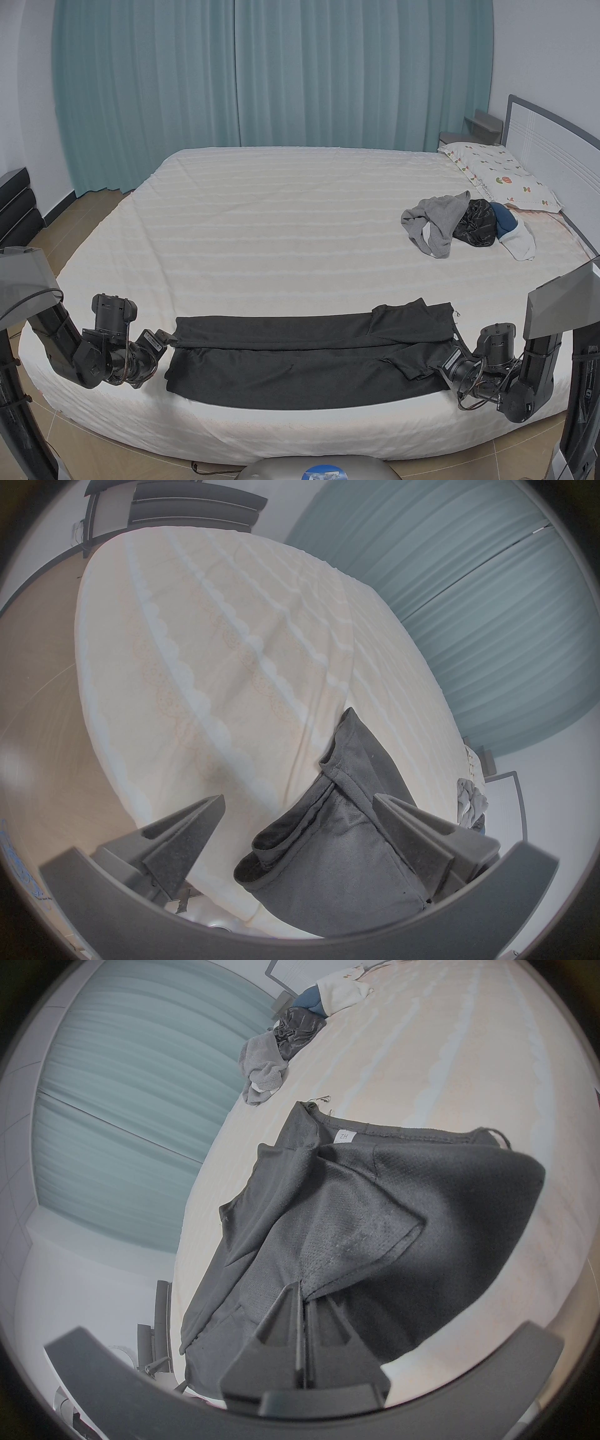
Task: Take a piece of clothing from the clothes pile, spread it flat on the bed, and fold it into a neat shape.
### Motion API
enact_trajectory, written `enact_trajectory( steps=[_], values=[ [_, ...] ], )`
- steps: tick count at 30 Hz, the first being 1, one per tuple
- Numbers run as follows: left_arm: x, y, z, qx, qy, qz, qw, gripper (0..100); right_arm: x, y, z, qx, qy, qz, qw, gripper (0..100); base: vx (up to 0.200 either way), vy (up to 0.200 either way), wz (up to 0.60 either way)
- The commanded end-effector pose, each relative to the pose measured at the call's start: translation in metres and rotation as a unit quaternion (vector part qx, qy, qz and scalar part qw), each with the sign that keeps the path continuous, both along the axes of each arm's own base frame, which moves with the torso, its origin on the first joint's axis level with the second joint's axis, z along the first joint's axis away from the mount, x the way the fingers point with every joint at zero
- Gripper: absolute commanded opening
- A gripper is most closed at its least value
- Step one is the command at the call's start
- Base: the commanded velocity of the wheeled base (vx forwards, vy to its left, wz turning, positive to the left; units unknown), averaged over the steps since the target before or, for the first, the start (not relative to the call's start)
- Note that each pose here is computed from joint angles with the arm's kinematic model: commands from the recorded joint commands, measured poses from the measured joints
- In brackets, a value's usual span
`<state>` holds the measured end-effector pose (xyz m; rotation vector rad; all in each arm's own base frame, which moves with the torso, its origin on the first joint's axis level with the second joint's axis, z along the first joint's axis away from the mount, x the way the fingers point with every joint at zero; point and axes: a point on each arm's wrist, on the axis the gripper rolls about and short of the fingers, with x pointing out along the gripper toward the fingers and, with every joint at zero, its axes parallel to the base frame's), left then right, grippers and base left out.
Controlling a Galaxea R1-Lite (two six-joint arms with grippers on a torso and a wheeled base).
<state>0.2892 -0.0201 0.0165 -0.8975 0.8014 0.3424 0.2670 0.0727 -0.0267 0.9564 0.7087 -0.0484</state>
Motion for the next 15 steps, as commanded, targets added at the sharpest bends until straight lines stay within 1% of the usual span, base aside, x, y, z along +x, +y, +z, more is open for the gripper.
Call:
enact_trajectory(
  steps=[1,6,11,15],
  values=[
    [0.0,0.0,-0.001,0.0,0.001,0.001,1.0,100,-0.004,-0.001,0.005,0.001,-0.002,0.001,1.0,0,0.0,0.0,0.0],
    [0.0,0.0,-0.001,0.0,0.001,0.001,1.0,100,-0.013,0.0,0.015,0.008,-0.005,0.002,1.0,0,0.0,0.0,0.0],
    [0.0,0.0,-0.001,0.0,0.002,0.001,1.0,100,-0.023,0.002,0.013,0.001,0.01,0.013,0.9999,0,0.0,0.0,0.0],
    [0.0,0.001,-0.001,0.0,0.001,0.002,1.0,100,-0.026,0.002,0.011,-0.003,0.018,0.014,0.9997,0,0.0,0.0,0.0]
  ],
)
